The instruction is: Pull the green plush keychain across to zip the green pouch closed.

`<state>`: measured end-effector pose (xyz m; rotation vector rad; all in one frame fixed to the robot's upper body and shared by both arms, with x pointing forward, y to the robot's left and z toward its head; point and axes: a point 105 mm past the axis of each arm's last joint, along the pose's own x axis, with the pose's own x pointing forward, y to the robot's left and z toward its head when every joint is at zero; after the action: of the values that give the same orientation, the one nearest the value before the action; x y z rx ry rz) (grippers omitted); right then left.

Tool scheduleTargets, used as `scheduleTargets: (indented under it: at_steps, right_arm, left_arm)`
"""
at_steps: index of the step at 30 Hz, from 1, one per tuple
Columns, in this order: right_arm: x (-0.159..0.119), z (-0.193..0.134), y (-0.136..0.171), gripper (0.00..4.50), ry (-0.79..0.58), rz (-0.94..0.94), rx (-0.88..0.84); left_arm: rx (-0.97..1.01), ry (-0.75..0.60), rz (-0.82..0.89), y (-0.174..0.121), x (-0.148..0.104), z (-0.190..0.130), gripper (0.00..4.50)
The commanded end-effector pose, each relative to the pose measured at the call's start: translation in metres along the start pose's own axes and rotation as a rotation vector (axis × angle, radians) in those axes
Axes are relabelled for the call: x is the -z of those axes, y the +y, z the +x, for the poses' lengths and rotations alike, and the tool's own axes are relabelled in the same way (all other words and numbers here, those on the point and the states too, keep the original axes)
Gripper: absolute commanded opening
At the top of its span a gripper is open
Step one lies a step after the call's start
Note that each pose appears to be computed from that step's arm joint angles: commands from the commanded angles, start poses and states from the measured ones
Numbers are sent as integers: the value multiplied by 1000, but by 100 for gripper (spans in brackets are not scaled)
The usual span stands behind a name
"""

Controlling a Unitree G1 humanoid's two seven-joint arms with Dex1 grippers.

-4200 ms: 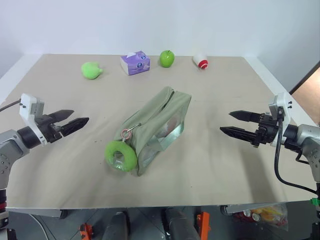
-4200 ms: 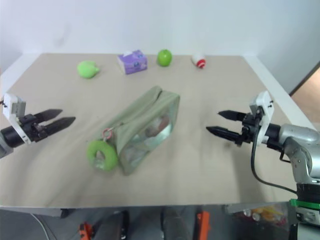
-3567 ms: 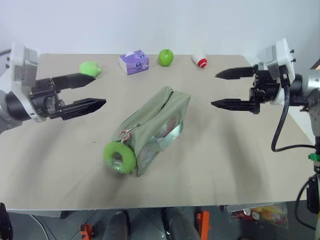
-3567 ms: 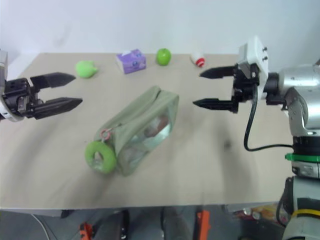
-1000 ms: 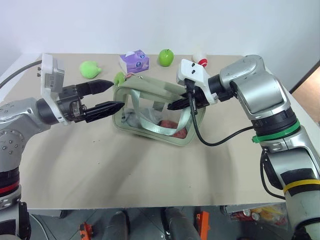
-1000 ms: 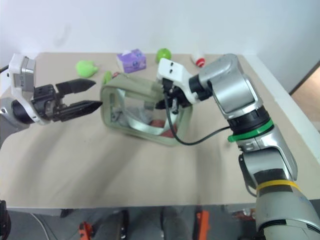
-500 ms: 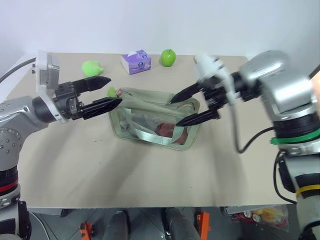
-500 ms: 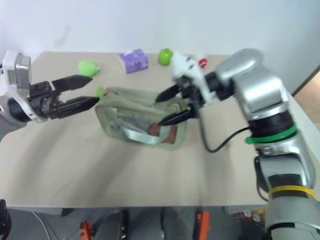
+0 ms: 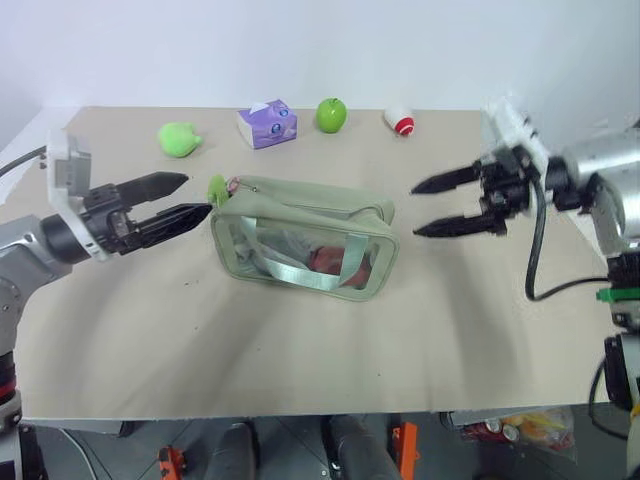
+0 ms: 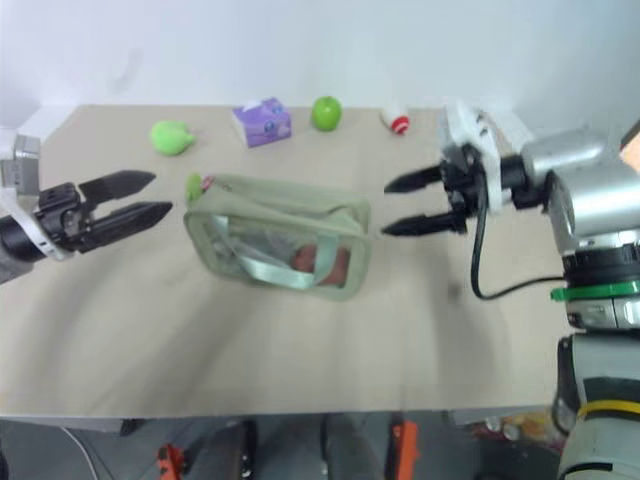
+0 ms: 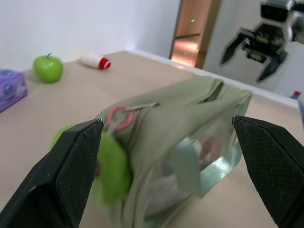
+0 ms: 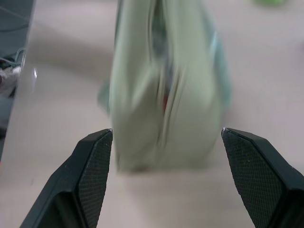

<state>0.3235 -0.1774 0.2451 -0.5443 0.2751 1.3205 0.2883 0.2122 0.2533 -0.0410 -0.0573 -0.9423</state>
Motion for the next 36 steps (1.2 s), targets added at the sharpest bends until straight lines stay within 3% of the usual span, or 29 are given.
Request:
scheduleTargets:
  at_steps: [1, 15, 16, 26, 31, 36]
  right_arm:
    - [-21, -7, 9, 380, -50, -77, 28]
    - [-30, 22, 23, 380, -126, -50, -19]
    - [-30, 24, 22, 326, -128, -49, -18]
    - [-37, 36, 19, 3, -186, -49, -7]
    - [-38, 37, 18, 3, -192, -57, -9]
    - [-38, 38, 20, 3, -197, -59, -16]
  left_arm:
    - [-32, -2, 38, 4, -9, -11, 450]
    - [-110, -23, -16, 22, 1, -15, 450]
    - [-116, -29, -18, 23, 1, -15, 450]
    - [-294, -56, -92, 54, 13, -19, 450]
    - [-390, 93, -150, 76, 54, -3, 450]
    - [-364, 101, -173, 79, 63, 21, 450]
